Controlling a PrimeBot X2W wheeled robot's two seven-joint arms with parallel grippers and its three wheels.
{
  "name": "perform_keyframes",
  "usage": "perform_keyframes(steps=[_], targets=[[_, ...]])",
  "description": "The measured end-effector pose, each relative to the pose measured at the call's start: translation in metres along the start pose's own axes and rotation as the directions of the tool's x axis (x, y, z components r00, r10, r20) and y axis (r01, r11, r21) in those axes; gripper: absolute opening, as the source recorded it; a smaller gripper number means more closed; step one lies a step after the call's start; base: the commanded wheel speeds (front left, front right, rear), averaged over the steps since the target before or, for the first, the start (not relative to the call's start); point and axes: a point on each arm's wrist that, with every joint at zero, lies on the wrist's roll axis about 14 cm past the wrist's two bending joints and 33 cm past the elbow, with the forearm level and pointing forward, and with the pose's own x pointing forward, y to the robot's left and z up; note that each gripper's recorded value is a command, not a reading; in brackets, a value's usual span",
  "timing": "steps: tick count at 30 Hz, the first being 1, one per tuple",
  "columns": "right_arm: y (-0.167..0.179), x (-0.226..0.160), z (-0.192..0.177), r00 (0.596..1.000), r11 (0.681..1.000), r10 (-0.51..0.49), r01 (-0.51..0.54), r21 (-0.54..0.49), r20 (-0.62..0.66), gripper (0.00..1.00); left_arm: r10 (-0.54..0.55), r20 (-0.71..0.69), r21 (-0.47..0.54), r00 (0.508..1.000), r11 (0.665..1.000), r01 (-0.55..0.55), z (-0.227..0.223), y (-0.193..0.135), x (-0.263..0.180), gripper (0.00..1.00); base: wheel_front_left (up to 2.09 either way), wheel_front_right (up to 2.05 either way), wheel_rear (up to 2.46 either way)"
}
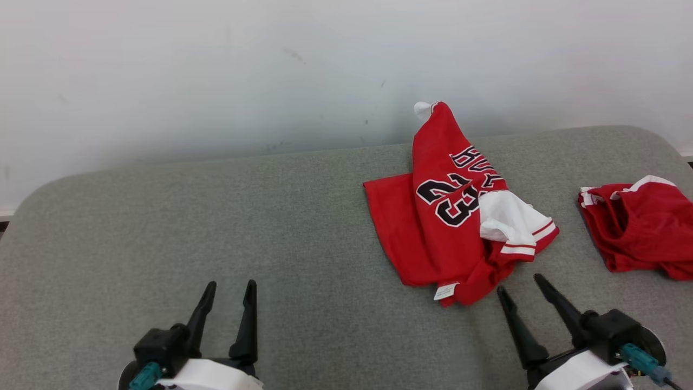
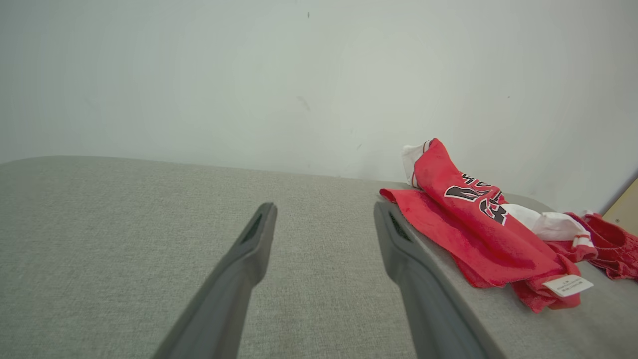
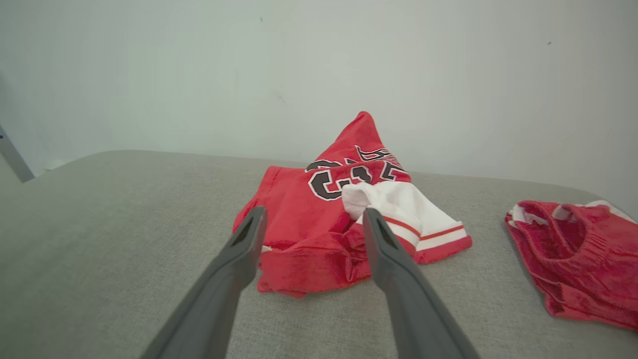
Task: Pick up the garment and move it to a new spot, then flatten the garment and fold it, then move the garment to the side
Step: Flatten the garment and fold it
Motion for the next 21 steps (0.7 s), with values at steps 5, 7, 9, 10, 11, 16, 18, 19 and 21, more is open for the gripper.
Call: perform_keyframes(steps=[5,7,9,10,11,16,18,19,21], targets=[[0.027,0.014,-0.024,0.984,0.988,0.107,-0.121,-0.093,-0.143,1.00,0.018,-0.007,0.001,1.000,1.000,-0.018,-0.002,0.007,-0.002,1.00,0.00,0.00,0.00],[0.033,0.022,-0.030,0.973,0.978,0.132,-0.159,-0.136,-0.188,1.00,0.029,-0.006,-0.002,1.000,1.000,-0.029,-0.002,0.011,-0.003,1.00,0.00,0.00,0.00],[0.034,0.029,-0.040,0.957,0.968,0.142,-0.187,-0.166,-0.251,1.00,0.042,-0.003,-0.002,0.999,0.999,-0.042,-0.001,0.015,-0.004,1.00,0.00,0.00,0.00],[0.034,0.031,-0.047,0.946,0.962,0.143,-0.201,-0.183,-0.290,1.00,0.050,-0.004,-0.001,0.999,0.999,-0.050,-0.001,0.017,-0.006,1.00,0.00,0.00,0.00],[0.034,0.034,-0.052,0.937,0.958,0.144,-0.213,-0.193,-0.318,1.00,0.060,-0.005,-0.001,0.998,0.998,-0.060,-0.001,0.021,-0.007,1.00,0.00,0.00,0.00],[0.036,0.044,-0.076,0.890,0.936,0.152,-0.270,-0.228,-0.429,1.00,0.111,-0.003,-0.001,0.994,0.994,-0.111,0.000,0.037,-0.015,1.00,0.00,0.00,0.00],[0.031,0.043,-0.092,0.858,0.932,0.133,-0.279,-0.232,-0.495,1.00,0.131,-0.003,0.000,0.991,0.991,-0.131,0.001,0.043,-0.019,1.00,0.00,0.00,0.00],[0.027,0.041,-0.100,0.839,0.930,0.121,-0.283,-0.235,-0.531,1.00,0.141,-0.003,0.001,0.990,0.990,-0.141,0.001,0.046,-0.021,1.00,0.00,0.00,0.00],[0.025,0.038,-0.112,0.809,0.926,0.111,-0.295,-0.237,-0.577,1.00,0.159,-0.003,0.003,0.987,0.987,-0.159,0.002,0.052,-0.025,1.00,0.00,0.00,0.00]])
